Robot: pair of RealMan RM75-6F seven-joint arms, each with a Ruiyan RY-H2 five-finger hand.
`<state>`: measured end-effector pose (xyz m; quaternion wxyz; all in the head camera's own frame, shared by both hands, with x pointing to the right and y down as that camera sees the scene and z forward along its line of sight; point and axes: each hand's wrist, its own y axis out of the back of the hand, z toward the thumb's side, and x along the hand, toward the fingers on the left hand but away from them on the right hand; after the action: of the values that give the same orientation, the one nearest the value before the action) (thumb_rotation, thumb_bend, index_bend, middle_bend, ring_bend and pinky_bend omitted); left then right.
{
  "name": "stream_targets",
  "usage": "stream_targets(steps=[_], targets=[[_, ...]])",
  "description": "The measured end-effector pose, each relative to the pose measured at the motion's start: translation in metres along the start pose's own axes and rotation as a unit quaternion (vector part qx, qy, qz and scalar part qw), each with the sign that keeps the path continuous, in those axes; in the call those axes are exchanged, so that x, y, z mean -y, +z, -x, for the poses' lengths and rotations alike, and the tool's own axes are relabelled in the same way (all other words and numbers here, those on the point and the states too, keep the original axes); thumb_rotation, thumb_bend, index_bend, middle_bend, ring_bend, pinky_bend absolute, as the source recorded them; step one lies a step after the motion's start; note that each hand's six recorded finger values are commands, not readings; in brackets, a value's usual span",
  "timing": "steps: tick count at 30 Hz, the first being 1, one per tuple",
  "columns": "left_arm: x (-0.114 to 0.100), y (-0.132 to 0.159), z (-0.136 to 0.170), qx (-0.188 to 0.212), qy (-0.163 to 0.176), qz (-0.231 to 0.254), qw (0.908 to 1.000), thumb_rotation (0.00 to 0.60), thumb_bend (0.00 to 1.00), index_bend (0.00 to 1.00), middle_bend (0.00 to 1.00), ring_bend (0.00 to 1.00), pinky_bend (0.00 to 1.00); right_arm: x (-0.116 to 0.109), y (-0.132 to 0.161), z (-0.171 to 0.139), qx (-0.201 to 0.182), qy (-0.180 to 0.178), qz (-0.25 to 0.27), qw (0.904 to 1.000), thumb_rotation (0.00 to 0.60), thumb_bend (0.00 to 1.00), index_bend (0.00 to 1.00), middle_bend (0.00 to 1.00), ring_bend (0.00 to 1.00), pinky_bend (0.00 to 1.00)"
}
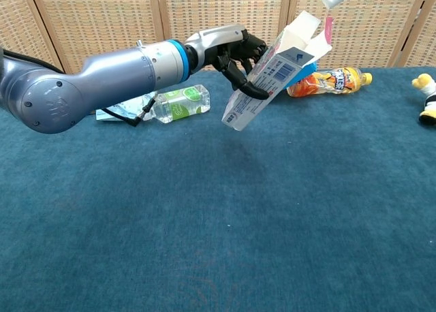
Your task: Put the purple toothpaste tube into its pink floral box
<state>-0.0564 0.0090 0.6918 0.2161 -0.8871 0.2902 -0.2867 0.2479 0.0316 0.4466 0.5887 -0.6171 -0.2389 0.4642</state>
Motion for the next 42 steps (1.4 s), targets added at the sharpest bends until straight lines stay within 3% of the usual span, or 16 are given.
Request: stream_targets(steps=[17, 38, 39, 42], targets=[[0.001, 0.015, 0.001, 0.006, -0.002, 0.027, 0.9996, 0.600, 0.24, 0.59, 0.47, 0.51, 0.53, 0.008, 0.025, 0.009, -0.015, 0.018, -0.038, 0.9990, 0.600, 0.68, 0.67, 0.67, 0.54, 0.53], [0.012, 0.037, -0.009, -0.001, -0.021, 0.098, 0.9950, 0.600, 0.24, 0.59, 0.47, 0.51, 0.53, 0.020, 0.054, 0.004, -0.057, 0.009, -0.168, 0.9841, 0.600, 0.67, 0.66, 0.65, 0.55, 0.54], [0.013, 0.038, -0.009, -0.002, -0.023, 0.104, 0.9943, 0.600, 0.24, 0.59, 0.47, 0.51, 0.53, 0.020, 0.057, 0.004, -0.060, 0.007, -0.175, 0.9828, 0.600, 0.63, 0.62, 0.62, 0.55, 0.54], [0.014, 0.039, -0.011, -0.006, -0.026, 0.128, 0.9914, 0.600, 0.24, 0.60, 0.47, 0.51, 0.53, 0.018, 0.059, 0.004, -0.060, -0.005, -0.192, 0.9796, 0.600, 0.17, 0.26, 0.33, 0.39, 0.47]])
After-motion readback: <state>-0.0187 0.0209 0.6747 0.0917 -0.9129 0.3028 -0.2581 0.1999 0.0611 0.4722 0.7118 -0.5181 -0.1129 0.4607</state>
